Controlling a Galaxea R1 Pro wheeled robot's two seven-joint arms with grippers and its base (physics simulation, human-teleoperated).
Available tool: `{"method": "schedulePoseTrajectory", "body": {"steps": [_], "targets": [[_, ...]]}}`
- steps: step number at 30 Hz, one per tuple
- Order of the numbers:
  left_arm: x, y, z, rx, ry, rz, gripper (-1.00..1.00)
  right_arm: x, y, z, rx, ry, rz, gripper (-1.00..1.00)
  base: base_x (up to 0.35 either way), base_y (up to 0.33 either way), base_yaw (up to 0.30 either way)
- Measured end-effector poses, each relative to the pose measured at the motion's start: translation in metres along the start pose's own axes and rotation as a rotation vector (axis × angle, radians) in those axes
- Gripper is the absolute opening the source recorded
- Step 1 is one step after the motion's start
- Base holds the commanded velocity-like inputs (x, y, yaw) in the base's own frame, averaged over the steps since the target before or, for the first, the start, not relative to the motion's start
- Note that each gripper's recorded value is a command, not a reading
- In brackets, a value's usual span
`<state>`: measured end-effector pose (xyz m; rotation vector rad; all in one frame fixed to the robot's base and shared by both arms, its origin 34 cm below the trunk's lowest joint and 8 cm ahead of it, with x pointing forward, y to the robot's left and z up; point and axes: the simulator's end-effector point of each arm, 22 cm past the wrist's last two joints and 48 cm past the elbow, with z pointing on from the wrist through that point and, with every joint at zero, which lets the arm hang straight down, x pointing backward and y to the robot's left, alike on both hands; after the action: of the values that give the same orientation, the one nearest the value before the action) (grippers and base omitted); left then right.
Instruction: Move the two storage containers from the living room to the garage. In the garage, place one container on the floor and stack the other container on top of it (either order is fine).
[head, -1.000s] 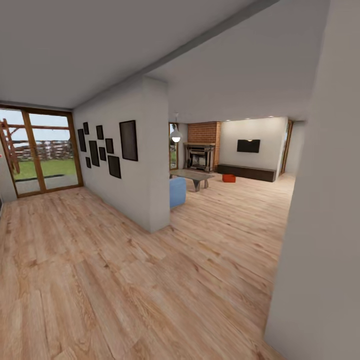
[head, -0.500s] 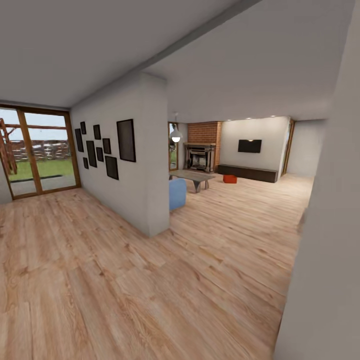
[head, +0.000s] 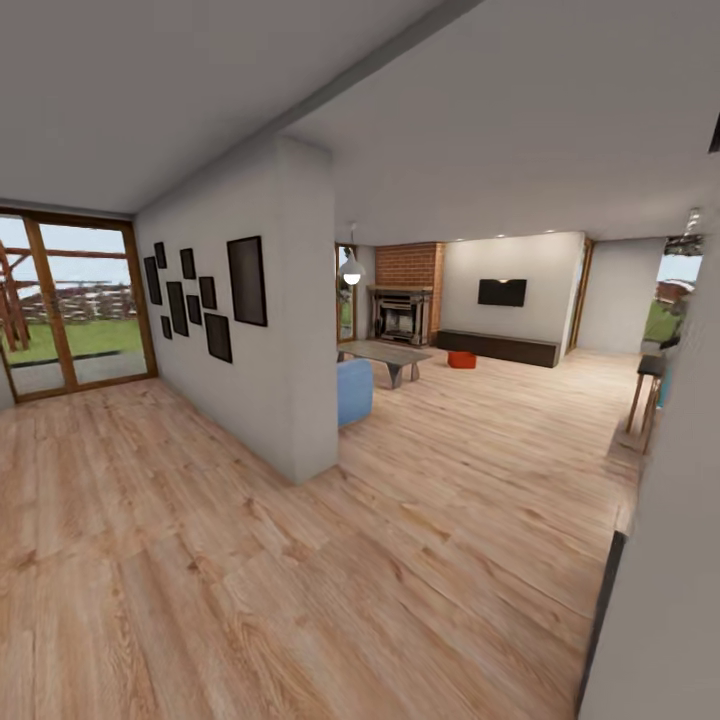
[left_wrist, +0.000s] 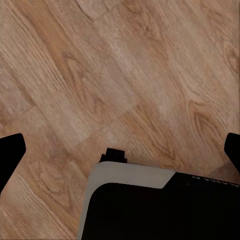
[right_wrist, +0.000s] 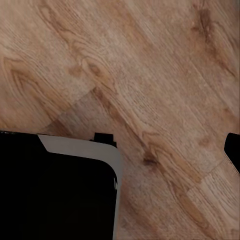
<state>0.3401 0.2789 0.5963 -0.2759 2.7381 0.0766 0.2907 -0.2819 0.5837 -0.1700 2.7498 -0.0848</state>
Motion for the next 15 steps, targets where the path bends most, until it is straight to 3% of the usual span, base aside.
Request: {"method": "schedulePoseTrajectory", "body": {"steps": [15], "targets": [[0.0000,0.0000,0.0000,0.000,0.000,0.000,1.00,0.0000,0.0000,0.0000,0.000,0.000,0.000,1.00,0.324,0.000,0.000]]}}
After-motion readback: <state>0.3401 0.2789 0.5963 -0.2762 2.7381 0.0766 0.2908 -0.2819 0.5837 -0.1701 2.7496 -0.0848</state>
